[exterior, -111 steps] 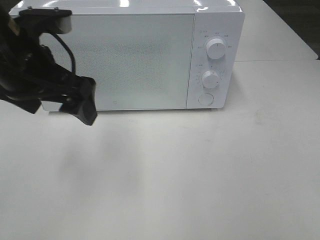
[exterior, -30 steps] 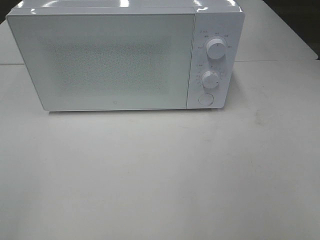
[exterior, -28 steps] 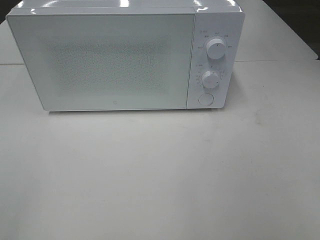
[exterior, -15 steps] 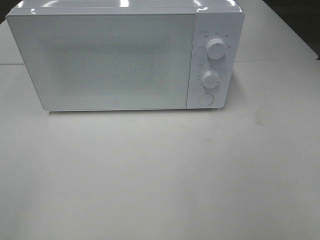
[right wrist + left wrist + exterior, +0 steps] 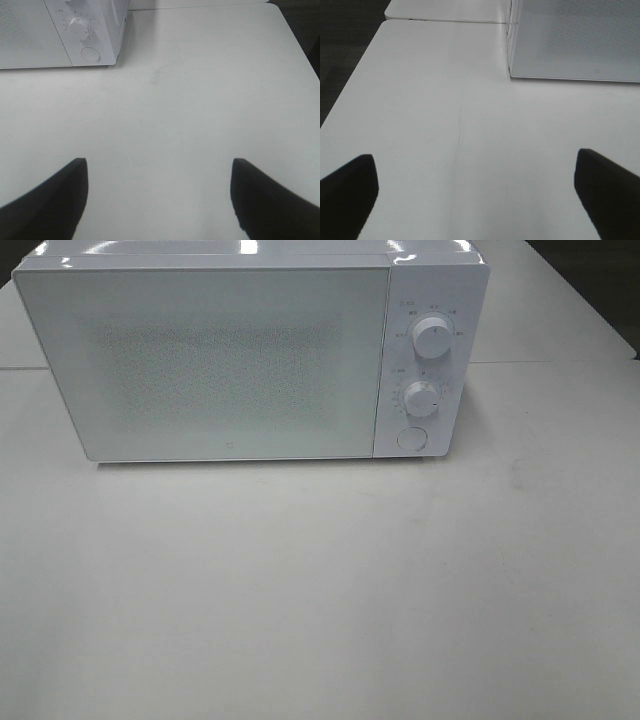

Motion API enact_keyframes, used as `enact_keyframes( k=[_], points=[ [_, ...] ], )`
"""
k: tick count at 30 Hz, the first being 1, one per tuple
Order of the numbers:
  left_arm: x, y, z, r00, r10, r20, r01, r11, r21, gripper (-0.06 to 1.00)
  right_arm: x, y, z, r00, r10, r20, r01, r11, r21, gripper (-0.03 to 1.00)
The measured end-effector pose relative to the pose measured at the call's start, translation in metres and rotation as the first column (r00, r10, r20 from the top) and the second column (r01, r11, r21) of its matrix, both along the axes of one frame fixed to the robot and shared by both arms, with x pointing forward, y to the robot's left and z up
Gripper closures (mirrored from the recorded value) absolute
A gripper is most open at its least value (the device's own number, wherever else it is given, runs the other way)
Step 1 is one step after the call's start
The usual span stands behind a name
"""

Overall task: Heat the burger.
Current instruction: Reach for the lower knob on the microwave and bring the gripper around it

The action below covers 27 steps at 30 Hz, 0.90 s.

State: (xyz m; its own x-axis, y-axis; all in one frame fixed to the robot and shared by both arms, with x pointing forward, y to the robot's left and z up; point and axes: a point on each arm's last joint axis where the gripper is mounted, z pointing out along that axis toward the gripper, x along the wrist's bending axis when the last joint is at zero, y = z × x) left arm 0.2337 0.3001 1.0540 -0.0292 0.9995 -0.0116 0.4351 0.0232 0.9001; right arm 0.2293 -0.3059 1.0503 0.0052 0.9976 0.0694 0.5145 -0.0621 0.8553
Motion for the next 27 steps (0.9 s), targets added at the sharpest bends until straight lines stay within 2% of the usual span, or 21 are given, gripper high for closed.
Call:
enact_keyframes(
  k=[7,14,27],
  points=[
    [0.000,0.000,0.000,1.000,0.000,0.000,0.000,1.000,0.000,-0.05,0.015,0.002,0.011,1.000,0.003,-0.016,-0.003,1.000,-0.005,0.21],
    [0.000,0.000,0.000,1.000,0.000,0.000,0.000,1.000,0.000,-0.05,0.054,0.007,0.020,0.999,0.014,-0.030,-0.015,1.000,-0.012,0.21],
    [0.000,0.000,0.000,1.000,0.000,0.000,0.000,1.000,0.000,-0.05,0.105,0.014,0.018,0.997,0.028,-0.068,-0.029,0.999,-0.019,0.21]
  ],
)
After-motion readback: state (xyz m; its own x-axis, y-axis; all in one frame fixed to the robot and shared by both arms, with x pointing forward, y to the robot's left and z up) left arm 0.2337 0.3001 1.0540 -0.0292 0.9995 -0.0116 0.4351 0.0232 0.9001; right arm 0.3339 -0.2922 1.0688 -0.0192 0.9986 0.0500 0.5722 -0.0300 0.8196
